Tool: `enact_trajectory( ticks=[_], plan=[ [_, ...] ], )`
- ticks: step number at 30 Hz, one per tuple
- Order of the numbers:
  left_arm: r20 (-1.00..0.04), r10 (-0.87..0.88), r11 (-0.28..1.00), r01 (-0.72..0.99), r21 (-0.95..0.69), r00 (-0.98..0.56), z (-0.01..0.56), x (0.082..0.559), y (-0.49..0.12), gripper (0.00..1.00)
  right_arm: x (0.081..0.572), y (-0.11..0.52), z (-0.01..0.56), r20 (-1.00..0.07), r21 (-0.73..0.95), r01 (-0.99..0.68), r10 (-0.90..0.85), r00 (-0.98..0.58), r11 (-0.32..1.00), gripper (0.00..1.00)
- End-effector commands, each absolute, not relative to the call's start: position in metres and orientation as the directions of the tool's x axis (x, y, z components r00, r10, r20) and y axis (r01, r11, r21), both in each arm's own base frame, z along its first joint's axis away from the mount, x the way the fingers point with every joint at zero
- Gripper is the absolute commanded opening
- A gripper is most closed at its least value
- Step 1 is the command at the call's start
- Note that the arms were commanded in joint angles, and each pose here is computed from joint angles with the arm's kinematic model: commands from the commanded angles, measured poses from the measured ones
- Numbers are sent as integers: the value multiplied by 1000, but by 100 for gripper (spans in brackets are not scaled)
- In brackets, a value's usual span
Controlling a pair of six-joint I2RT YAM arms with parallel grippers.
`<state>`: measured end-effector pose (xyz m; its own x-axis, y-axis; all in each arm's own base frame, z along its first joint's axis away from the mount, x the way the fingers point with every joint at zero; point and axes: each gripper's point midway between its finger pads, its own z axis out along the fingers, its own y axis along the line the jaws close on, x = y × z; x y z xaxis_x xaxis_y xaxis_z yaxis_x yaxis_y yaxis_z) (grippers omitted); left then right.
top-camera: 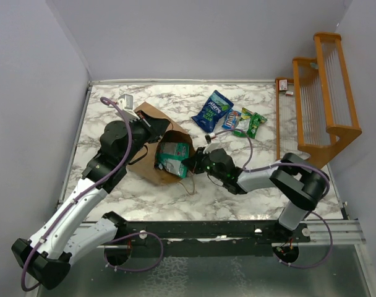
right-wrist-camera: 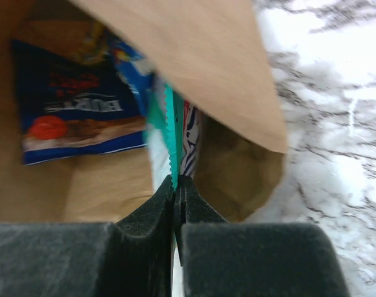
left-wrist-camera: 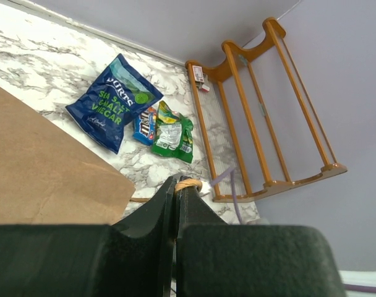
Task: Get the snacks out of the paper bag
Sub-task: Take out the snack from the paper bag, then place the snack at the center of the board.
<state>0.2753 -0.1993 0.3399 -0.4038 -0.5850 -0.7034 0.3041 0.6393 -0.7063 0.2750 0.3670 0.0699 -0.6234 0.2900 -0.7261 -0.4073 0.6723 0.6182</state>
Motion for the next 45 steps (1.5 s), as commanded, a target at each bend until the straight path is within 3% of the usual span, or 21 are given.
enact_trajectory(
  ticks=[1,7,13,17,20,25,32,34,37,45],
  plan=[
    [-703,-610,626,321,-710,-366,350,280,-197,0,252,373,125,-763,621,-556,262,-591,553,1],
    [-706,-607,635,312,-707,-365,350,284,-198,0,219,375,169,-819,568,-716,191,-541,406,1],
    [-711,-609,654,284,-701,-352,348,285,-191,0,192,358,241,-924,374,-880,198,-327,293,1],
    [-717,-611,664,276,-695,-337,349,285,-187,0,183,334,290,-965,210,-926,219,-144,315,1],
    [-719,-615,669,269,-693,-324,352,284,-184,0,186,309,311,-978,84,-909,208,3,408,1],
    [-724,-621,672,272,-689,-300,361,282,-179,0,212,246,327,-968,44,-731,209,137,681,1],
    [-734,-622,680,276,-679,-274,375,279,-173,0,260,162,308,-977,134,-271,174,127,953,1],
    [-734,-625,680,275,-679,-265,378,277,-170,0,275,140,287,-986,152,-62,156,64,986,1],
    [-731,-631,676,280,-682,-260,382,274,-169,0,284,133,239,-954,259,185,281,-104,948,1],
    [-728,-627,662,301,-686,-279,386,268,-171,0,296,161,158,-839,338,259,415,-352,905,2]
  ],
)
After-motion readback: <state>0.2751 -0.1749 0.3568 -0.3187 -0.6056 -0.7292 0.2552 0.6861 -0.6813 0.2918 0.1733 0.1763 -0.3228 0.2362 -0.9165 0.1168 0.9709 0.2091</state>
